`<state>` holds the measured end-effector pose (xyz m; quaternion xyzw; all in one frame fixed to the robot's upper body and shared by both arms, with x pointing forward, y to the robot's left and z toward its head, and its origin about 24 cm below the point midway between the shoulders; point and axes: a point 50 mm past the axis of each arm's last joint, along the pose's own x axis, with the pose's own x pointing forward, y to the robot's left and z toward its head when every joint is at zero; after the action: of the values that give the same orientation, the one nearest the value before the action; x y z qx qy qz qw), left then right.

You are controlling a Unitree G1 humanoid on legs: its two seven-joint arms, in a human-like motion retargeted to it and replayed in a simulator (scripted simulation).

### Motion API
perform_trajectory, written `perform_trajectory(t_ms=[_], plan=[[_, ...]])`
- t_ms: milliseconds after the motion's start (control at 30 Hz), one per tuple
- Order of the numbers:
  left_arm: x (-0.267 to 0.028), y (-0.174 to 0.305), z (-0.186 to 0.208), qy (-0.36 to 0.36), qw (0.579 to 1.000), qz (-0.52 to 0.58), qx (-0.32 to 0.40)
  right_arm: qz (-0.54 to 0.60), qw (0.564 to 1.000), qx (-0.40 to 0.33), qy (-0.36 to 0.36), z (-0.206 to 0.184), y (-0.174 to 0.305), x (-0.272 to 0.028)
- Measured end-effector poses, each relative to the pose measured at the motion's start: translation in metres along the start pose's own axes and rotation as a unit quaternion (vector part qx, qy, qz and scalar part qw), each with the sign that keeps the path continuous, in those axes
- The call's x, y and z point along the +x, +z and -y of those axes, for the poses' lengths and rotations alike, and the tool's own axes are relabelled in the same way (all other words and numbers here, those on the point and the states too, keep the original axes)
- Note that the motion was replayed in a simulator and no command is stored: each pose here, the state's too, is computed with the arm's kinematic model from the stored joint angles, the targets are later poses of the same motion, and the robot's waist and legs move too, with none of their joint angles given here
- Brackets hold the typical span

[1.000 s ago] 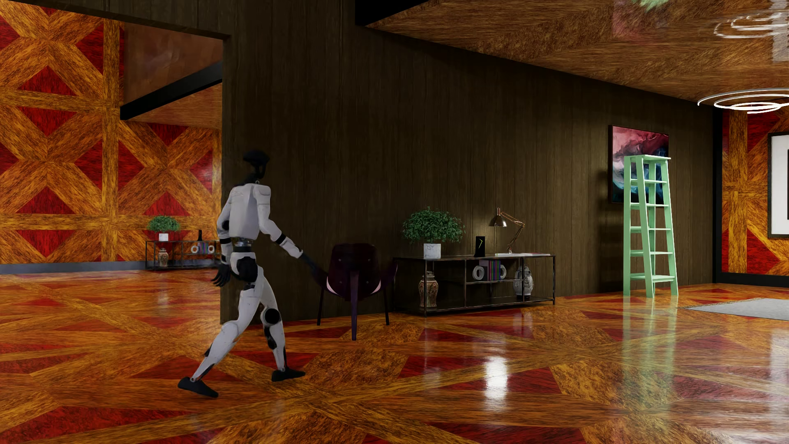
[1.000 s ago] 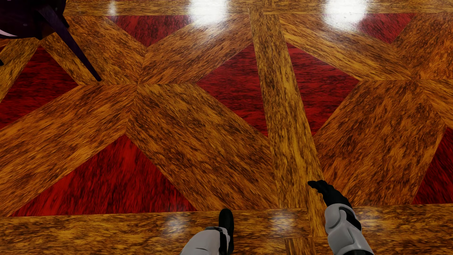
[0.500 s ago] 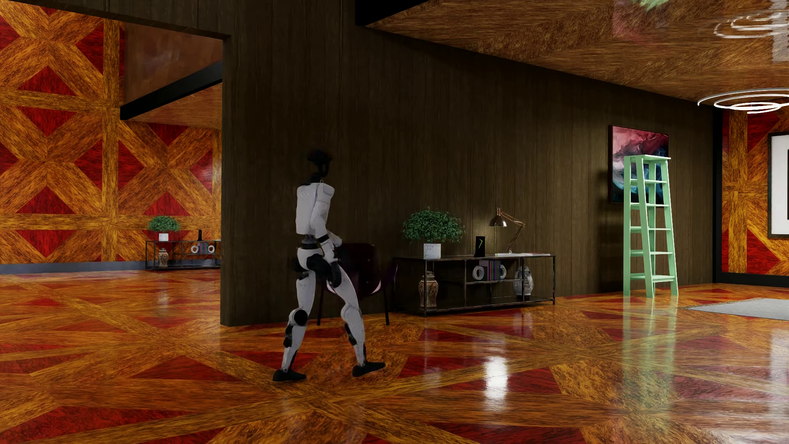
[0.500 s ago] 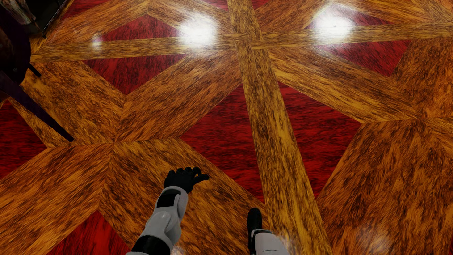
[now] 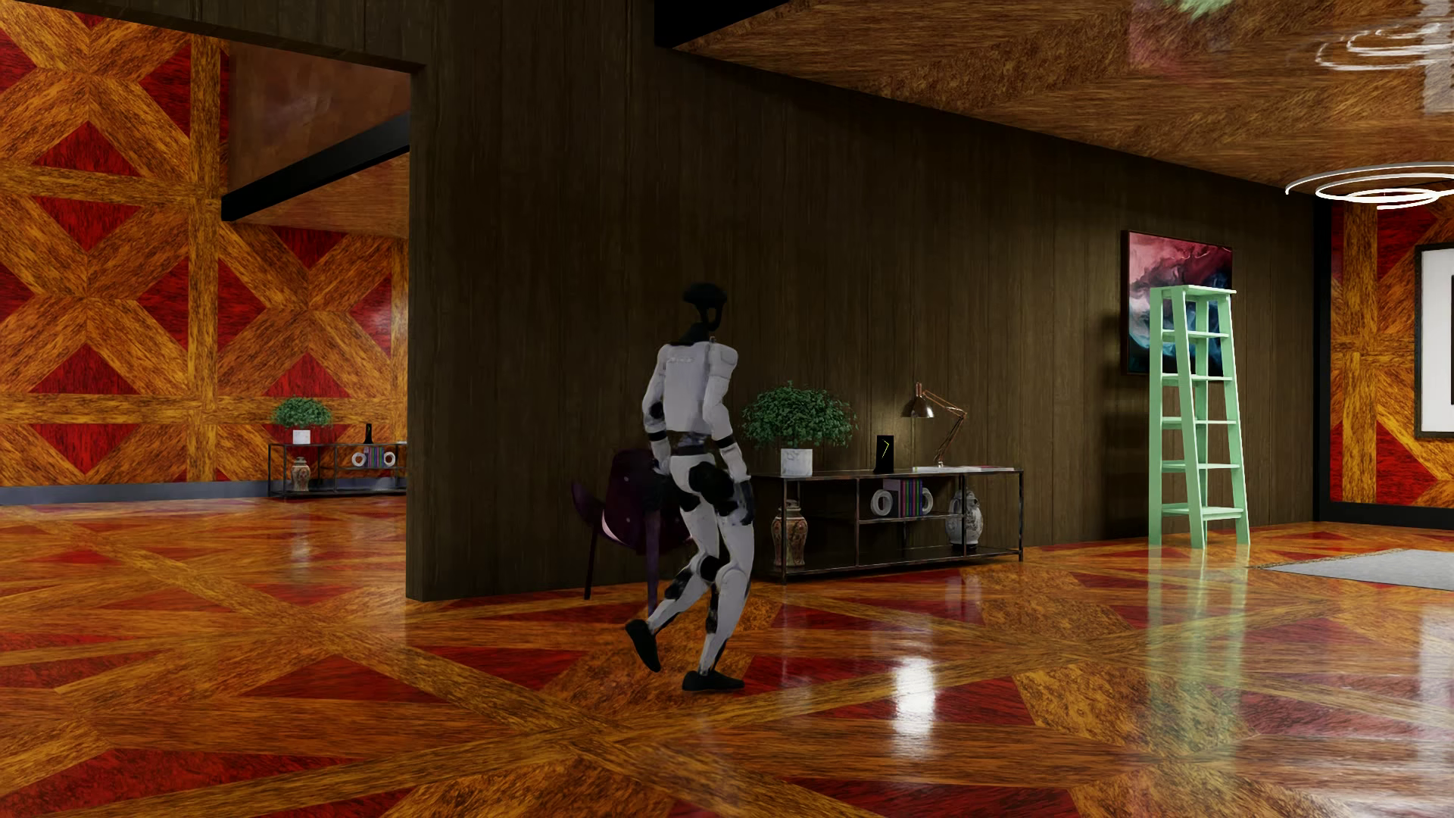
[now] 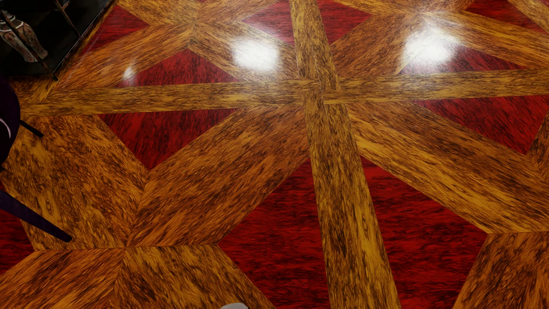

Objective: Approach the light green shelves

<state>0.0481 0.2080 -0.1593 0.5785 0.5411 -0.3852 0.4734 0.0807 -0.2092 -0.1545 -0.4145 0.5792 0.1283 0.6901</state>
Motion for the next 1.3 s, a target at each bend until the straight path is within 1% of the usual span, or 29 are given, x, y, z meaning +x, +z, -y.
perform_trajectory(t_ms=[67, 100, 133, 167, 200, 267, 300, 333, 367, 400, 433, 467, 500, 567, 600, 633, 733, 833, 900, 933, 967, 1033, 1067, 1100, 1133, 1200, 1233, 1267, 1300], plan=[[-0.005, -0.004, 0.012, 0.019, 0.988, -0.002, -0.152, 0.078, 0.995, -0.004, -0.064, 0.038, 0.037, 0.0], [-0.007, -0.005, 0.016, 0.03, 0.972, -0.006, -0.234, 0.114, 0.989, 0.006, -0.096, 0.06, 0.053, -0.002], [-0.008, -0.005, 0.019, 0.038, 0.954, -0.009, -0.299, 0.141, 0.981, 0.022, -0.128, 0.079, 0.066, -0.006], [-0.009, -0.003, 0.018, 0.046, 0.941, -0.013, -0.336, 0.163, 0.973, 0.034, -0.159, 0.098, 0.078, -0.011], [-0.009, -0.002, 0.016, 0.046, 0.94, -0.02, -0.338, 0.181, 0.964, 0.039, -0.189, 0.114, 0.087, -0.016], [-0.006, 0.0, 0.001, 0.041, 0.961, -0.012, -0.272, 0.19, 0.954, 0.062, -0.225, 0.134, 0.094, -0.022], [-0.004, 0.0, -0.007, 0.033, 0.974, -0.011, -0.225, 0.186, 0.955, 0.07, -0.222, 0.137, 0.095, -0.022], [-0.003, 0.0, -0.016, 0.033, 0.983, -0.015, -0.181, 0.18, 0.96, 0.054, -0.208, 0.134, 0.098, -0.021], [-0.003, -0.003, -0.023, 0.041, 0.984, -0.021, -0.171, 0.179, 0.964, 0.018, -0.196, 0.128, 0.105, -0.021], [-0.004, -0.005, -0.028, 0.056, 0.98, -0.025, -0.187, 0.177, 0.967, -0.033, -0.182, 0.12, 0.111, -0.02], [-0.005, -0.007, -0.034, 0.078, 0.973, -0.036, -0.215, 0.172, 0.969, -0.063, -0.167, 0.112, 0.113, -0.019], [-0.006, -0.004, -0.043, 0.1, 0.962, -0.039, -0.249, 0.169, 0.971, -0.07, -0.153, 0.105, 0.11, -0.018], [-0.007, 0.002, -0.055, 0.119, 0.959, -0.036, -0.255, 0.171, 0.972, -0.055, -0.149, 0.098, 0.105, -0.019], [-0.015, 0.016, -0.097, 0.179, 0.967, -0.014, -0.18, 0.175, 0.973, 0.022, -0.148, 0.082, 0.085, -0.02], [-0.022, 0.025, -0.122, 0.233, 0.963, 0.014, -0.132, 0.167, 0.973, 0.063, -0.148, 0.074, 0.07, -0.019], [-0.033, 0.036, -0.147, 0.28, 0.953, 0.049, -0.105, 0.147, 0.975, 0.093, -0.139, 0.064, 0.055, -0.018], [-0.081, 0.053, -0.219, 0.422, 0.893, 0.131, -0.083, 0.061, 0.984, 0.141, -0.091, 0.03, 0.007, -0.013], [-0.127, 0.046, -0.265, 0.521, 0.84, 0.144, -0.046, -0.025, 0.994, 0.106, -0.019, -0.009, -0.028, -0.01], [-0.138, 0.03, -0.274, 0.537, 0.833, 0.129, -0.034, -0.054, 0.997, 0.049, 0.039, -0.027, -0.041, -0.01], [-0.135, 0.018, -0.273, 0.533, 0.838, 0.113, -0.044, -0.057, 0.997, 0.035, 0.049, -0.032, -0.043, -0.011], [-0.128, 0.01, -0.268, 0.526, 0.844, 0.095, -0.049, -0.062, 0.996, 0.039, 0.051, -0.037, -0.045, -0.012], [-0.103, 0.007, -0.249, 0.479, 0.87, 0.073, -0.093, -0.08, 0.989, 0.122, 0.019, -0.046, -0.053, -0.02], [-0.084, 0.01, -0.232, 0.438, 0.888, 0.065, -0.12, -0.093, 0.981, 0.168, 0.01, -0.055, -0.057, -0.026], [-0.063, 0.01, -0.209, 0.38, 0.91, 0.049, -0.161, -0.099, 0.974, 0.203, 0.018, -0.065, -0.058, -0.032], [-0.042, 0.008, -0.178, 0.309, 0.931, 0.02, -0.192, -0.104, 0.971, 0.211, 0.039, -0.074, -0.058, -0.034], [-0.015, 0.012, -0.117, 0.177, 0.971, -0.021, -0.157, -0.11, 0.976, 0.18, 0.062, -0.078, -0.05, -0.031], [-0.008, 0.013, -0.092, 0.143, 0.982, -0.032, -0.115, -0.105, 0.981, 0.155, 0.057, -0.074, -0.043, -0.028], [-0.005, 0.014, -0.07, 0.128, 0.988, -0.036, -0.082, -0.093, 0.984, 0.149, 0.025, -0.064, -0.033, -0.023], [-0.004, 0.012, -0.047, 0.117, 0.987, -0.038, -0.103, -0.077, 0.984, 0.158, -0.022, -0.05, -0.022, -0.019]])
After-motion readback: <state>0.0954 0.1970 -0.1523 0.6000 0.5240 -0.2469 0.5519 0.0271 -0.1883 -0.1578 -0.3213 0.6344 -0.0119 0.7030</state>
